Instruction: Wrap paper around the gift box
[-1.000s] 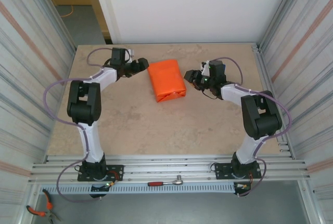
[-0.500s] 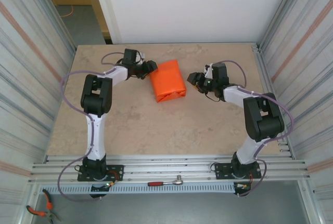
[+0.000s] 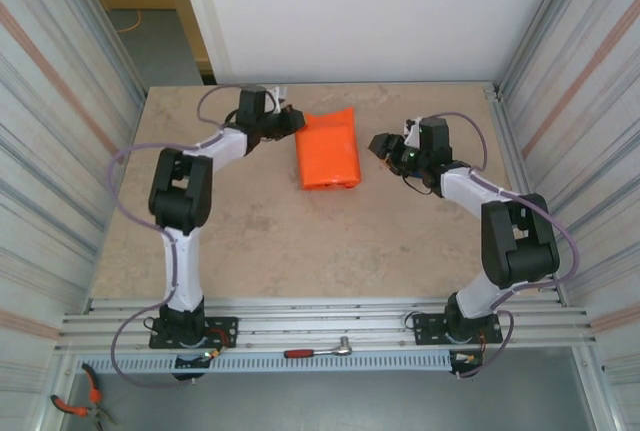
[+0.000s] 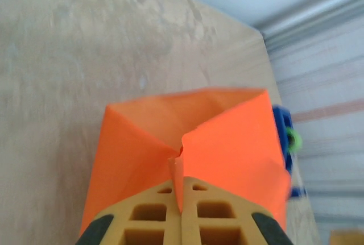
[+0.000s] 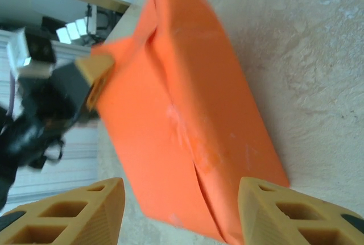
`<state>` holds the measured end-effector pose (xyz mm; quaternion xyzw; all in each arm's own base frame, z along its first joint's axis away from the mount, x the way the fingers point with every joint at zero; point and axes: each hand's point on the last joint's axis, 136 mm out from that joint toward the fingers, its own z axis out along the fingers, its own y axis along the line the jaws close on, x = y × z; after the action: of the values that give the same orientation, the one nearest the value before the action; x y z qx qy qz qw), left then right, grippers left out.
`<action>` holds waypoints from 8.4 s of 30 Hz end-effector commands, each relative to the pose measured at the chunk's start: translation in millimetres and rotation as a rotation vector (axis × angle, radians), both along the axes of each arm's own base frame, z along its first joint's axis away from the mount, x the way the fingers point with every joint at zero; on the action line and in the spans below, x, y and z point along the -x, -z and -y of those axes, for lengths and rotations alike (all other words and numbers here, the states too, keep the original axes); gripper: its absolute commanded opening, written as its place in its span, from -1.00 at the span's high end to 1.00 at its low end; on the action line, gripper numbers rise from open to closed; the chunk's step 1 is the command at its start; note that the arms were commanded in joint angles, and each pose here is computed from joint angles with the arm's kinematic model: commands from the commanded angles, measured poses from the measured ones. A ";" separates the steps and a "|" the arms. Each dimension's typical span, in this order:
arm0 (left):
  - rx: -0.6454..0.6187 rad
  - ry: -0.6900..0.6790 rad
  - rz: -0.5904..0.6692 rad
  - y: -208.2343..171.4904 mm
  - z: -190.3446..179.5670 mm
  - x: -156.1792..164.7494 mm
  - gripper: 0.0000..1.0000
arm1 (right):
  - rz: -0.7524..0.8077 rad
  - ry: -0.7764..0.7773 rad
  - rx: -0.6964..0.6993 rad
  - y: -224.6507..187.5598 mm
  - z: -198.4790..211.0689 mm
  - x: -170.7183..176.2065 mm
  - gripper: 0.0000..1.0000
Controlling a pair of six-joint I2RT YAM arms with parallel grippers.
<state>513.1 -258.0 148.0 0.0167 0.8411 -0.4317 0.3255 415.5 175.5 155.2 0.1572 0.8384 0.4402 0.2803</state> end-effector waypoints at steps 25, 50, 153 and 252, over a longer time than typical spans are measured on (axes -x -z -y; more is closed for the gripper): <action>-0.024 0.106 0.614 -85.6 6.8 157.3 -0.18 | 0.148 -0.033 0.210 -61.7 -7.8 57.6 -0.49; -0.499 0.075 0.132 -111.7 -22.2 108.9 -0.64 | -0.146 -0.205 0.518 -75.7 -26.2 17.5 -0.49; -0.668 -0.238 0.512 -39.0 -21.4 91.8 -0.97 | 0.318 -0.096 0.405 -50.5 -50.7 42.5 -0.97; -0.507 -0.173 0.413 -24.8 17.3 91.3 0.84 | 0.331 0.014 0.734 9.6 -70.9 6.2 0.39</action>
<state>431.6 -248.9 173.4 0.0783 0.8351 -0.1370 0.5270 416.3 239.9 167.0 0.0248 0.8585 0.1519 0.4892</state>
